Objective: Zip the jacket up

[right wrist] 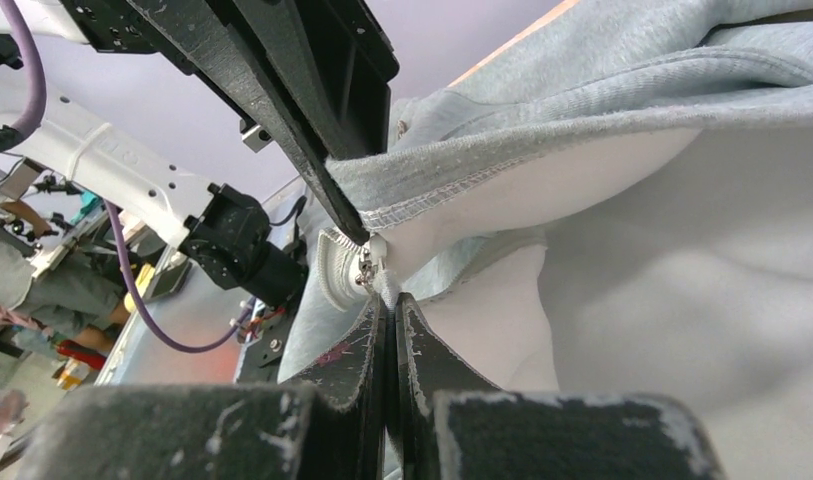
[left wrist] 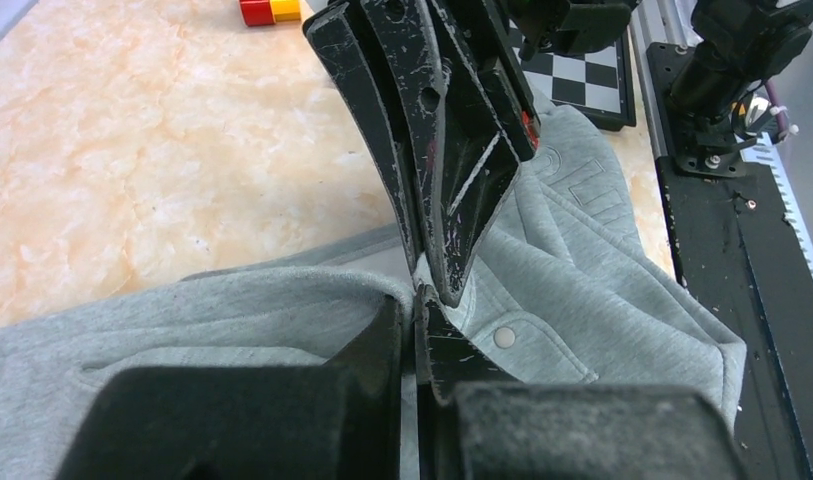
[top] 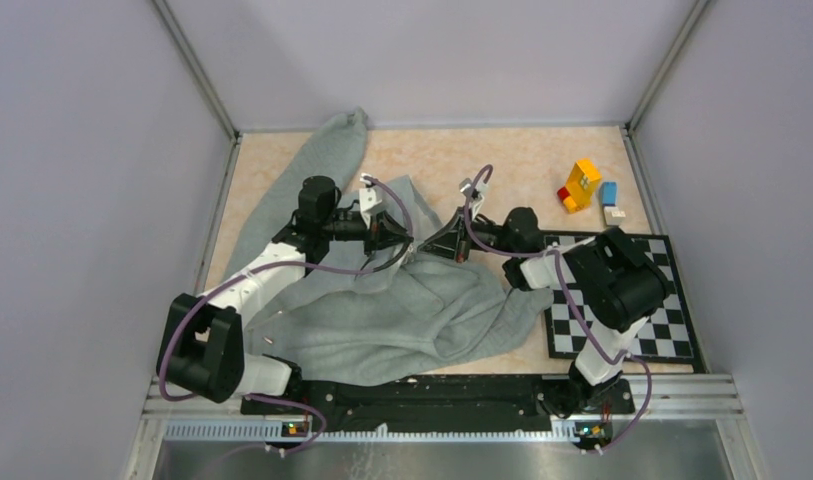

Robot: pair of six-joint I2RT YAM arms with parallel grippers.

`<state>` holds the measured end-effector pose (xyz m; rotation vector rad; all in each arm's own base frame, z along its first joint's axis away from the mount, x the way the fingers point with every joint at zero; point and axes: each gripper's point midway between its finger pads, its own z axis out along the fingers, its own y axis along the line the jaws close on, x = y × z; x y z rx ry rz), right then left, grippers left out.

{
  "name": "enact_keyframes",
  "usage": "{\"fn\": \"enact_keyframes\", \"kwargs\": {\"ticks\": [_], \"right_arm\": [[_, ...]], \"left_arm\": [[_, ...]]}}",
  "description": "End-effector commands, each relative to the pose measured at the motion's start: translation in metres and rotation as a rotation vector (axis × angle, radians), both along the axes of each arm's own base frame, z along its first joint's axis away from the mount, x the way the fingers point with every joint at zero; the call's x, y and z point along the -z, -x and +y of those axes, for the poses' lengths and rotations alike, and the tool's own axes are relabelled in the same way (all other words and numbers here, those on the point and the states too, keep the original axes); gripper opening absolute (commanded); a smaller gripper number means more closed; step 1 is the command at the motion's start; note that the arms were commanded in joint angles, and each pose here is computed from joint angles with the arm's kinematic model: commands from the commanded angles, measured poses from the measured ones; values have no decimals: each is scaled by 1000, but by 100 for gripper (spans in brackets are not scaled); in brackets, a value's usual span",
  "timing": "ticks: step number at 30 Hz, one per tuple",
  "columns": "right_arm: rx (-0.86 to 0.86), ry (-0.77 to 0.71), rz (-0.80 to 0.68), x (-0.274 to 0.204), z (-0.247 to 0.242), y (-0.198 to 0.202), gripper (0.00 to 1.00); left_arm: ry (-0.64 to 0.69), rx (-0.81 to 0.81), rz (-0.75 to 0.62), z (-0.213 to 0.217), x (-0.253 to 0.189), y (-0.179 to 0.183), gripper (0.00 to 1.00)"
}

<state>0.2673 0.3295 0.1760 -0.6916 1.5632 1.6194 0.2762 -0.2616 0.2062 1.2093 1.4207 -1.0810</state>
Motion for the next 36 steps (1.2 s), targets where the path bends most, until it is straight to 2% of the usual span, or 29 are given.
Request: {"fn": "enact_keyframes", "kwargs": {"ticks": [1, 4, 6, 8, 13, 14, 16, 17, 21, 25, 29, 33, 36], "right_arm": [[29, -60, -141, -34, -2, -6, 0], [7, -41, -150, -31, 5, -2, 0], [6, -32, -150, -30, 8, -2, 0], [3, -27, -143, -28, 11, -1, 0], [24, -21, -122, -28, 14, -4, 0], [33, -21, -120, -28, 13, -5, 0], [56, -15, -108, -29, 13, -9, 0], [61, -12, -104, -29, 13, -10, 0], [77, -9, -84, -29, 13, -13, 0], [88, -13, -80, -32, 12, -14, 0], [86, -14, -73, -33, 12, -14, 0], [81, -20, -72, -35, 12, -12, 0], [81, -19, -75, -35, 12, -12, 0]], "left_arm": [[9, -63, 24, 1, -10, -7, 14], [5, -206, 77, 6, -12, -28, 27], [7, -288, 116, 10, -18, -38, 41], [22, -323, 146, 10, -32, -41, 44], [81, -500, 282, 25, -61, -42, 62], [98, -527, 314, 28, -64, -39, 75], [143, -532, 391, 30, -72, -21, 93], [162, -527, 433, 29, -73, -12, 97], [214, -582, 584, 25, -55, 20, 87], [258, -705, 651, 22, -31, 35, 63], [237, -827, 604, 16, -11, 32, 55], [122, -978, 512, 18, 15, 18, 53], [83, -1021, 490, 19, 25, 9, 50]]}}
